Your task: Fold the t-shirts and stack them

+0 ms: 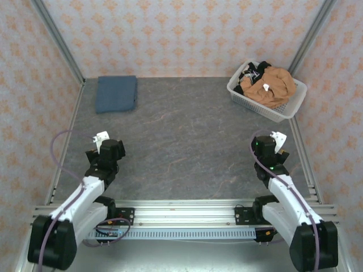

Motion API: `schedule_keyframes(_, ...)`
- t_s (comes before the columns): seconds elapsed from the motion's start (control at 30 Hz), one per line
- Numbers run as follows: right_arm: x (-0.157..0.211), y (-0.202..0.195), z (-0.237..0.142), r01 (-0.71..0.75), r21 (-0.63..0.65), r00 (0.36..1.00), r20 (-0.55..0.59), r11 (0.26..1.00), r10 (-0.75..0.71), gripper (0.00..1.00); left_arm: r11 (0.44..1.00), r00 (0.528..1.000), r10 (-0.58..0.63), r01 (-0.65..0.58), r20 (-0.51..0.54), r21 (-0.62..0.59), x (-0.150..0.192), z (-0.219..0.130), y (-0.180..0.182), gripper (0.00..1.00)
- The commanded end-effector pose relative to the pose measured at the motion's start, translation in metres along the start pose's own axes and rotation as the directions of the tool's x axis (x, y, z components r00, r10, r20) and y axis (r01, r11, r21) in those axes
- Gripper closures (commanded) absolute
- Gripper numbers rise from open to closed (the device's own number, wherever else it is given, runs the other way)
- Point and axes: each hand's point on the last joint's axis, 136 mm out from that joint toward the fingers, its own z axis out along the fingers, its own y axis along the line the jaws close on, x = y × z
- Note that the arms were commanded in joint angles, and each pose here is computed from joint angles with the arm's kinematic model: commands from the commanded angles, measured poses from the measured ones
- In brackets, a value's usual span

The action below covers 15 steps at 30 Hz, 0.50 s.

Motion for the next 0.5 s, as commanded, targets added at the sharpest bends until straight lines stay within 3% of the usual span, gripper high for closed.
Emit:
schedule_keyframes(0.0, -0.032, 0.008, 0.015, -0.033, -0.027, 0.99, 0.136, 0.999, 0.036, 0.01, 0.998, 0.992, -0.024, 0.017, 0.123, 0.06, -0.039, 0.014, -0.022, 0.0)
schedule_keyframes(0.2, -0.039, 0.032, 0.043, -0.03, -0.109, 0.989, 0.138, 0.994, 0.045, 0.01, 0.989, 0.99, -0.066, 0.049, 0.124, 0.137, -0.059, 0.05, -0.048, 0.0)
schedule_keyframes(0.27, -0.044, 0.04, 0.053, -0.049, -0.144, 0.986, 0.152, 0.988, 0.071, 0.01, 0.988, 0.994, -0.027, 0.01, 0.104, 0.155, -0.064, 0.06, -0.055, 0.0)
schedule_keyframes(0.47, -0.047, 0.057, 0.071, -0.053, -0.206, 0.98, 0.178, 0.977, 0.091, 0.01, 0.973, 0.982, -0.048, 0.005, 0.181, 0.229, -0.059, 0.064, -0.059, 0.0)
